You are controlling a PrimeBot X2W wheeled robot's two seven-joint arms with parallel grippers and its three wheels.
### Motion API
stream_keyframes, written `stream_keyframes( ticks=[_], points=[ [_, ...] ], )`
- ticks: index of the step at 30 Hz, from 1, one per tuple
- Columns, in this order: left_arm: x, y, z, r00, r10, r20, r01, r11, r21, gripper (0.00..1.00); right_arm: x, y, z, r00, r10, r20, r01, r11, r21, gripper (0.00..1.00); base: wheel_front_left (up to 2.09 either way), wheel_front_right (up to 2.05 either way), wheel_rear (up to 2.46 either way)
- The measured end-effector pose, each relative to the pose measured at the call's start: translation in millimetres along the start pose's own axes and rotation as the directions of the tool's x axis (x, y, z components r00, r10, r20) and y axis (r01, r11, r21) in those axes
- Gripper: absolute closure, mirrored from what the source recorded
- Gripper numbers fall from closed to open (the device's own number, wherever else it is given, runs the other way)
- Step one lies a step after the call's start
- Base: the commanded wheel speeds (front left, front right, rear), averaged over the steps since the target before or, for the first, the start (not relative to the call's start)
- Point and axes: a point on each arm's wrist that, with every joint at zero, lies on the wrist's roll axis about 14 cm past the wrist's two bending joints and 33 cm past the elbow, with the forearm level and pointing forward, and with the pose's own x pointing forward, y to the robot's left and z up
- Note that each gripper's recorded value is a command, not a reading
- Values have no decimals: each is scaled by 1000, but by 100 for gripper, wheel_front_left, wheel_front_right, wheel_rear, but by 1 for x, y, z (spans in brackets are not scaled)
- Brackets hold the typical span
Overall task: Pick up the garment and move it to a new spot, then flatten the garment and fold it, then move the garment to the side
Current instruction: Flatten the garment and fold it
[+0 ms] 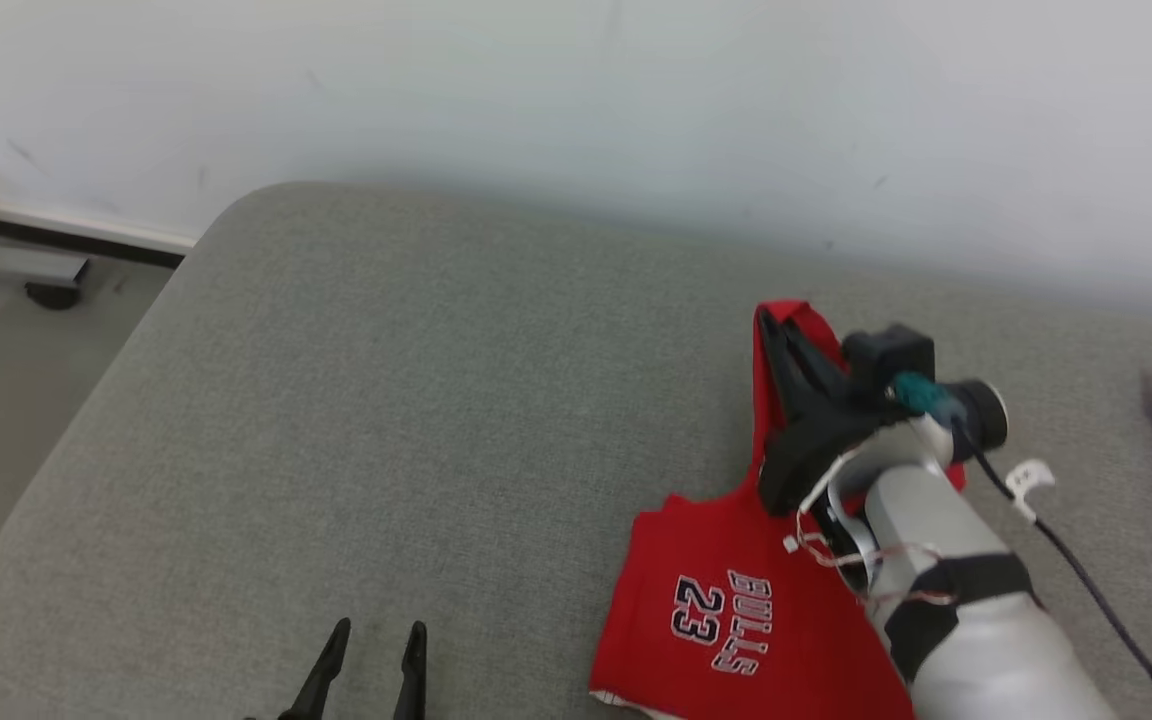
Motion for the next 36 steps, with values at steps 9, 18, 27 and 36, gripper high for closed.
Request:
stream_keyframes(
  ticks=[9,18,27,36],
  points=[
    [5,6,-4,1000,24,-20,-25,1000,-9,0,47,16,4,996,77,-46,-80,995,-61,100,0,0,0],
    [3,8,-10,999,33,-42,-33,999,-8,0,39,17,-39,982,77,-175,-87,995,-46,0,0,0,0],
    [-6,-2,-12,999,-2,-38,1,1000,-5,0,-4,20,-53,978,65,-198,-72,997,-27,0,0,0,0],
    [2,-24,-9,996,-83,-26,83,997,-1,0,-59,-29,-26,997,-77,-14,78,996,35,0,0,0,0]
  ],
)
